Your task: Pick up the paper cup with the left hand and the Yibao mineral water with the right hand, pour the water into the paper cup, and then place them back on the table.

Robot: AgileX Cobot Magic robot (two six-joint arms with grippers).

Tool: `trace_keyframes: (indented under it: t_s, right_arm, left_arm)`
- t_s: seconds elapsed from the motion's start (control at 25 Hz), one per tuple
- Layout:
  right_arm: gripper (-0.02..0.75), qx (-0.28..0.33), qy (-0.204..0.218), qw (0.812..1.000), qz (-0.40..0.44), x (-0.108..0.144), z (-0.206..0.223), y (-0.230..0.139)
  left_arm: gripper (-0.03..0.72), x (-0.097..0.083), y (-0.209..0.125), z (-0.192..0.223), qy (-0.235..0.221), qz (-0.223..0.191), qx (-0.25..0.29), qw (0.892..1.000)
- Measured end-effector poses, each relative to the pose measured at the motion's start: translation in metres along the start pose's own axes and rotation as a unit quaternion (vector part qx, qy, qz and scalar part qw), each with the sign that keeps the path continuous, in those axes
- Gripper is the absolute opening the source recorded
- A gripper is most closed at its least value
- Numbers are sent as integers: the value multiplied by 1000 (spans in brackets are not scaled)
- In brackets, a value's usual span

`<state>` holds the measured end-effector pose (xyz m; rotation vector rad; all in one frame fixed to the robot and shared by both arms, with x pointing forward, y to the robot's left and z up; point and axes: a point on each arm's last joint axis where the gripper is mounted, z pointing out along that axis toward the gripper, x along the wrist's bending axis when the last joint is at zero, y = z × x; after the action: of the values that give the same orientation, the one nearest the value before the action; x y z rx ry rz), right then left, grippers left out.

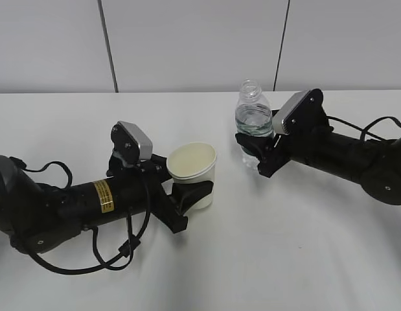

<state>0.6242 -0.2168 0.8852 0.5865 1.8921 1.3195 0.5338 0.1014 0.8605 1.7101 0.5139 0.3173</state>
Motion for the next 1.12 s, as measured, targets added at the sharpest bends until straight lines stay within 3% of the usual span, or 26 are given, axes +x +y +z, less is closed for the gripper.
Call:
trace_keyframes:
  t_s: [0.72, 1.12]
  right_arm:
    - [478, 9, 13, 993, -119, -10, 2, 21]
    - [476, 0, 22, 984, -175, -14, 4, 30]
  left_arm:
    - [412, 0, 11, 3, 0, -9, -16, 1000]
    - [412, -8, 19, 20, -23, 16, -4, 1000]
